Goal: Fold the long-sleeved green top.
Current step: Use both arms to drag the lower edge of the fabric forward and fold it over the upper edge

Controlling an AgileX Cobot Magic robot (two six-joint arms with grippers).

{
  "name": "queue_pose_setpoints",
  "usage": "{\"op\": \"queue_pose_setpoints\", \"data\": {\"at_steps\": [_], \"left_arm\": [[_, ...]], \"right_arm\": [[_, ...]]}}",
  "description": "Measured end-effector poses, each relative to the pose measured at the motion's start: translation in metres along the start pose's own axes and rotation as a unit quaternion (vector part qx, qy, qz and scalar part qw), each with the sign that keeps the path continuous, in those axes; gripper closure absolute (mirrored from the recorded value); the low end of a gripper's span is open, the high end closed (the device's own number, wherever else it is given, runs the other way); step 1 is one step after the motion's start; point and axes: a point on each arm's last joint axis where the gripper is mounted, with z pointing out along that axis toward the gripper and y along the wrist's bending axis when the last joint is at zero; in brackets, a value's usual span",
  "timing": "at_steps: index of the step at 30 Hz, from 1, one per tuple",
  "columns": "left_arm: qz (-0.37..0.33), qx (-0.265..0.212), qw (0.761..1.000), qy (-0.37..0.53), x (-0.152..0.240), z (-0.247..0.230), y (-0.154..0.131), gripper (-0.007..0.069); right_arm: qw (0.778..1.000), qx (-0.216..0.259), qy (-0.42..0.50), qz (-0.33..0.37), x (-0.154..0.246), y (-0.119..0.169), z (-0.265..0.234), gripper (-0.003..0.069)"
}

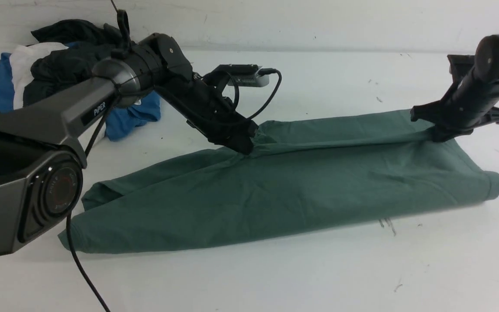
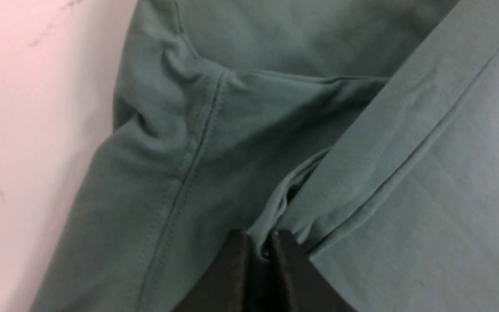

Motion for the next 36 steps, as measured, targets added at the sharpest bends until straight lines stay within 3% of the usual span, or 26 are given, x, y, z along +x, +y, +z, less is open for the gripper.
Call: {"op": "queue_pose_setpoints", "data": {"at_steps": [11,16,22,25,28,31,36], "left_arm": [[0.02,-0.017,0.998,-0.058,-0.023,-0.015,-0.003,0.0599],[0.02,-0.056,0.989,-0.134,-0.038,-0.019,0.005,0.0599],[0.005,-0.085,0.981,-0.176,-0.039,0.001,0.023,0.0601],[-0.002,-0.09,0.98,-0.176,-0.036,0.01,0.029,0.0595],[-0.003,-0.089,0.98,-0.175,-0.035,0.012,0.03,0.0559],[-0.001,-0.092,0.98,-0.177,-0.036,0.009,0.029,0.047],[0.003,-0.098,0.98,-0.173,-0.04,-0.018,0.028,0.0291]], "right_arm": [[0.996,-0.005,-0.088,-0.001,-0.015,0.001,0.005,0.0634],[0.976,-0.025,-0.215,0.021,-0.037,0.004,0.001,0.0634],[0.955,-0.041,-0.291,0.029,-0.042,0.007,0.027,0.0606],[0.954,-0.044,-0.295,0.028,-0.034,0.009,0.053,0.0513],[0.958,-0.044,-0.282,0.029,-0.027,0.01,0.068,0.0363],[0.965,-0.039,-0.256,0.028,-0.025,0.009,0.066,0.0212],[0.98,-0.015,-0.2,0.013,-0.03,0.003,0.022,0.0074]]}}
